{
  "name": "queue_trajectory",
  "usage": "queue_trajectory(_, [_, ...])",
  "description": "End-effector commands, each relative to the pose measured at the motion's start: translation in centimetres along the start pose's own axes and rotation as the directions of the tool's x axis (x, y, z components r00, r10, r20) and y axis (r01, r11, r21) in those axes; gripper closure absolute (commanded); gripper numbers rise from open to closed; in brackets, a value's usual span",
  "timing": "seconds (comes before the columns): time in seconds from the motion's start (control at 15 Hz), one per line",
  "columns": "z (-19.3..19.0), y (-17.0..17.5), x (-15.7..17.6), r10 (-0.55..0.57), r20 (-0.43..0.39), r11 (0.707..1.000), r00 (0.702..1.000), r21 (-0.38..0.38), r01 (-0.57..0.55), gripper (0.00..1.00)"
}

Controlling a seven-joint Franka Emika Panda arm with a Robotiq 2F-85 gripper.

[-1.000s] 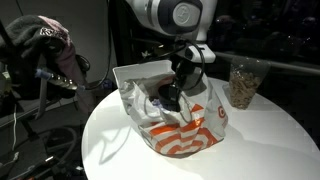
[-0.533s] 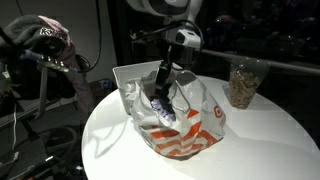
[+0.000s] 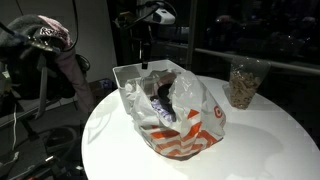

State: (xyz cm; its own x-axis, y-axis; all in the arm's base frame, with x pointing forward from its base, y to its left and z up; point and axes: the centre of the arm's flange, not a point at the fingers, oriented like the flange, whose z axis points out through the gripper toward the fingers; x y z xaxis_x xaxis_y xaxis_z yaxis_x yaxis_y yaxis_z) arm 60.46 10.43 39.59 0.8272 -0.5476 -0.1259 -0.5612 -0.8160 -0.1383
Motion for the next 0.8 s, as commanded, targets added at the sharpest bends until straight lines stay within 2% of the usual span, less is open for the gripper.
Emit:
queue_trajectory(0.0, [2.0,-6.6,-1.1,-0.141,-0.056,0.99,0.988,0.007,0.141,0.0])
queue_trajectory(0.2, [4.4,-11.5,-2.6,-0.213,-0.103,0.977,0.972,0.003,0.215,0.0])
queue_trajectory(0.33, [6.6,-13.5,-2.8,-0.246,-0.115,0.969,0.962,-0.013,0.246,0.0])
queue_trajectory(0.73, [15.4,-16.1,-2.1,-0.314,-0.086,0.949,0.946,-0.071,0.308,0.0])
